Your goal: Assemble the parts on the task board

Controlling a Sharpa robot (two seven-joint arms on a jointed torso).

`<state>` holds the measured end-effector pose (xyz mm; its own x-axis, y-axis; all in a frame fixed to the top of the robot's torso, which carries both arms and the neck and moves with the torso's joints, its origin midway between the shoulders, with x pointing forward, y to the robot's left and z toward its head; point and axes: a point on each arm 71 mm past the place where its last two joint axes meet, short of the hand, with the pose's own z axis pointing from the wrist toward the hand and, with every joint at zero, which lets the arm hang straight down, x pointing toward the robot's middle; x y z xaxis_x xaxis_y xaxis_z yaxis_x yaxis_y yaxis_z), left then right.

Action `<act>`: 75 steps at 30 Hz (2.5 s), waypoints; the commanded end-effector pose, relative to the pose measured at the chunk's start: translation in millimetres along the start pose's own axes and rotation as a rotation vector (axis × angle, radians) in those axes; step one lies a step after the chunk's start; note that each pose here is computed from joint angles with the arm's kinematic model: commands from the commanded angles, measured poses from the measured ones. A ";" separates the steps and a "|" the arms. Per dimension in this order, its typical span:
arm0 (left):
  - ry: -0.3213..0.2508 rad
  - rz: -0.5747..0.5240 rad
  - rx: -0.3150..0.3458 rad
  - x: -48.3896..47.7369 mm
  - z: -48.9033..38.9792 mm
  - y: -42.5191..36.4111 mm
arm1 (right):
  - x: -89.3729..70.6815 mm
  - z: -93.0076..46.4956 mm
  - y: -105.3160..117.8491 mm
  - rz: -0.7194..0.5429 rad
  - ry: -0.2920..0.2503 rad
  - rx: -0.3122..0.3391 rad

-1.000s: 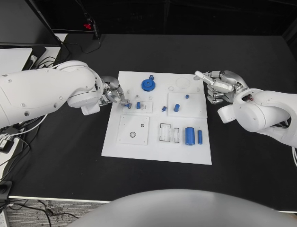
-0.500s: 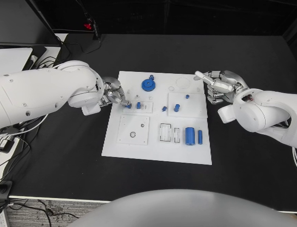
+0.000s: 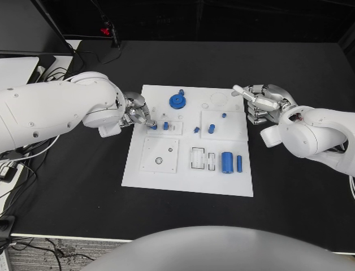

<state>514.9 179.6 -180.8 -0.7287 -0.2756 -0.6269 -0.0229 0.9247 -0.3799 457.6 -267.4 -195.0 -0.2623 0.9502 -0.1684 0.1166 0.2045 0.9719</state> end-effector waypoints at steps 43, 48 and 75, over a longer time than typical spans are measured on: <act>-0.024 -0.015 0.008 -0.4 0.5 5.2 | 0.6 0.0 0.8 0.004 0.008 -0.003; -0.005 -0.005 -0.003 1.2 1.2 5.5 | 0.3 -0.2 0.8 0.004 0.007 -0.003; 0.003 -0.004 -0.003 4.6 3.1 5.1 | 1.0 0.1 0.6 0.005 0.009 0.000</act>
<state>515.2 182.8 -184.7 -0.7233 -0.2884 -0.6274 -0.0300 0.9209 -0.3887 457.8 -267.7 -195.4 -0.2621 0.9504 -0.1673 0.1205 0.2042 0.9715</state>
